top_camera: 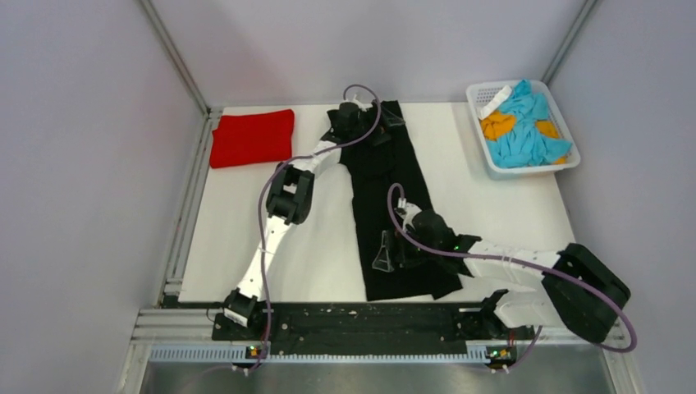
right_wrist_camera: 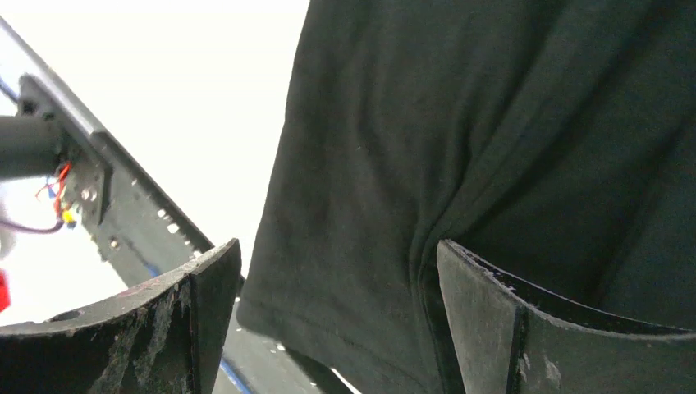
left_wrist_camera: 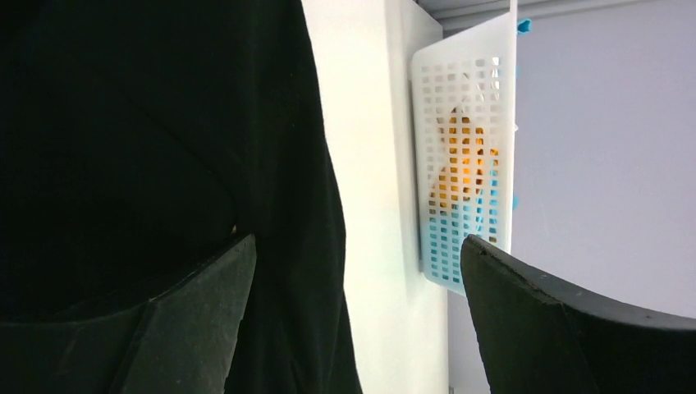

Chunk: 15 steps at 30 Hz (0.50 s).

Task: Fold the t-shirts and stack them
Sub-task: Rotate the tshirt 90 degrees

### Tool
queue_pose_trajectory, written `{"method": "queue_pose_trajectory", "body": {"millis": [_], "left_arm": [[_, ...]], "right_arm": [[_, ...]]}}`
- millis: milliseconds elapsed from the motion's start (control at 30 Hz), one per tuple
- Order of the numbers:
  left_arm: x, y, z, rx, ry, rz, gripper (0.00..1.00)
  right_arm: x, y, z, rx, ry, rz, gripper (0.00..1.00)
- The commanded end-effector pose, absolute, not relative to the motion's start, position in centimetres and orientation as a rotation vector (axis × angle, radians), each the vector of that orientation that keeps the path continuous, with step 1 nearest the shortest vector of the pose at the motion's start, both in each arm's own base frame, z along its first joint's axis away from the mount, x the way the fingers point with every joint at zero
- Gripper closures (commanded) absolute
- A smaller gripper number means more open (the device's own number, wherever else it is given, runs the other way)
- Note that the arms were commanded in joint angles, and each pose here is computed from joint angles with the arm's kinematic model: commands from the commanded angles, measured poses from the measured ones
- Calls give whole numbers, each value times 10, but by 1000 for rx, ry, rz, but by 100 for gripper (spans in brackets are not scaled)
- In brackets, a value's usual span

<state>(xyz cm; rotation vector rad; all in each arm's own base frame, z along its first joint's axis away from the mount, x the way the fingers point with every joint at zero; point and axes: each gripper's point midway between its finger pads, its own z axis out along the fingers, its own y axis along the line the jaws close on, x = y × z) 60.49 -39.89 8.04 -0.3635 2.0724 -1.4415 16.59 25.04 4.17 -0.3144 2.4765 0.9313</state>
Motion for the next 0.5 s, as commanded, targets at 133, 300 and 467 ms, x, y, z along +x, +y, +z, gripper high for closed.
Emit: {"method": "queue_pose_trajectory", "body": {"millis": [133,300,467], "left_arm": [[599,-385,81,-197,2071,-1259,1],[595,-406,105,-56,1949,-1455,1],[592,-410,145,27,1902,-1481,1]], "right_arm": [[154,311,59,-607,2412,1077,14],[176,330,88,-553,2288,1117,14],[198,316,112,-468,2227,975,13]]}}
